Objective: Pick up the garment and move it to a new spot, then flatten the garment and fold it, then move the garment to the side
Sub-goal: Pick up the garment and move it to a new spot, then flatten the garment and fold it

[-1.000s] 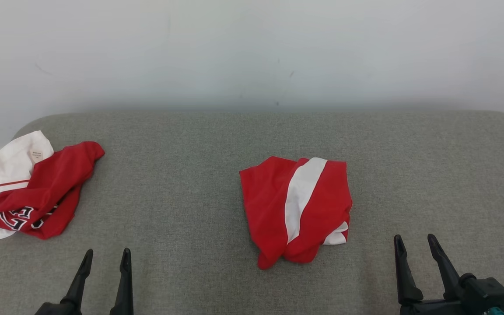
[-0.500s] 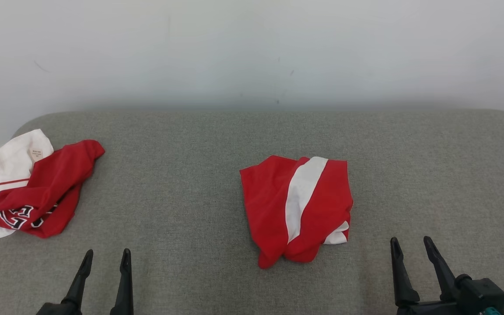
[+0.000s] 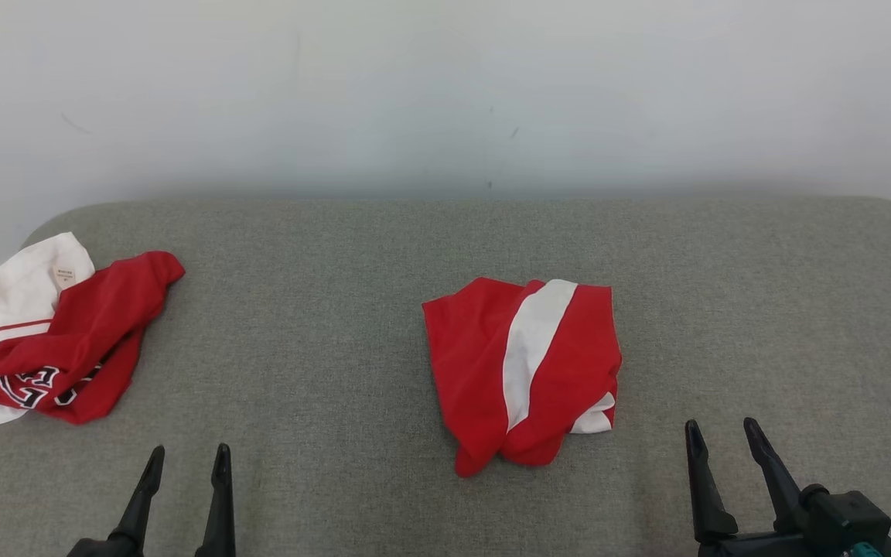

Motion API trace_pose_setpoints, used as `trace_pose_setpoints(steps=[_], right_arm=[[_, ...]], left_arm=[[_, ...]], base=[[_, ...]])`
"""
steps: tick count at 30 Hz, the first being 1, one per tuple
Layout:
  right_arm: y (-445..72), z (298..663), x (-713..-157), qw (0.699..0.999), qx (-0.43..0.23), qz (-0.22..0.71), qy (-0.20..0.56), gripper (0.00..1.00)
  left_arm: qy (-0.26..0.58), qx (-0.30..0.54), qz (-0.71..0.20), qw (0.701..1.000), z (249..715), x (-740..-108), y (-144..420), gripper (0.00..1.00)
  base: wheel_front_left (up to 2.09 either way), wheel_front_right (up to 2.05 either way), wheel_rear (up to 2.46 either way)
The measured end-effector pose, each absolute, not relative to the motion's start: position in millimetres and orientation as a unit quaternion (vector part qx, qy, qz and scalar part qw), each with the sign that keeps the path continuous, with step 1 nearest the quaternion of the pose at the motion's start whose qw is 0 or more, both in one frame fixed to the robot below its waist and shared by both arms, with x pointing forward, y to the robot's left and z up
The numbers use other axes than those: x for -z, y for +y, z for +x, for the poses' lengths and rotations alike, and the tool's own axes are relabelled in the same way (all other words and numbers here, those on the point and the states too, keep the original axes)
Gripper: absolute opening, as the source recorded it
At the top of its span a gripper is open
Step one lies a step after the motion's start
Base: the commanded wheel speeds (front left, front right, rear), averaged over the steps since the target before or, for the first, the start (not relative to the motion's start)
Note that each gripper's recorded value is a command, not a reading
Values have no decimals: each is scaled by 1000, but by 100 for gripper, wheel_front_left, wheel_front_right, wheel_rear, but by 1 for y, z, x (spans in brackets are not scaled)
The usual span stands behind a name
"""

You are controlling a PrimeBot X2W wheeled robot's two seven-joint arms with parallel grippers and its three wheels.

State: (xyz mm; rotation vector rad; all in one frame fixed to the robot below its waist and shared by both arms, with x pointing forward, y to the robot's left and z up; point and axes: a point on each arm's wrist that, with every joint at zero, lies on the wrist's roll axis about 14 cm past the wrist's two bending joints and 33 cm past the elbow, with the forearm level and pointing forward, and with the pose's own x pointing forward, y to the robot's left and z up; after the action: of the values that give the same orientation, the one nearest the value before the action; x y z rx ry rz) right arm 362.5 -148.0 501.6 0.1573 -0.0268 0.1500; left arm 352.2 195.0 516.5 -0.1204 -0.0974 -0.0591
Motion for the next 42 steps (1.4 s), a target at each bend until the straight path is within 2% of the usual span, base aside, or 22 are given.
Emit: trace_pose_setpoints(steps=[30, 42], right_arm=[[-148, 359, -505, 994, -75, 76, -15, 100], [-158, 353, -499, 995, -58, 82, -9, 100]], left_arm=[[-49, 34, -60, 996, 353, -515, 191, 100], [-60, 153, -70, 984, 380, -527, 114, 100]], base=[[0, 0, 0], [0, 0, 0]])
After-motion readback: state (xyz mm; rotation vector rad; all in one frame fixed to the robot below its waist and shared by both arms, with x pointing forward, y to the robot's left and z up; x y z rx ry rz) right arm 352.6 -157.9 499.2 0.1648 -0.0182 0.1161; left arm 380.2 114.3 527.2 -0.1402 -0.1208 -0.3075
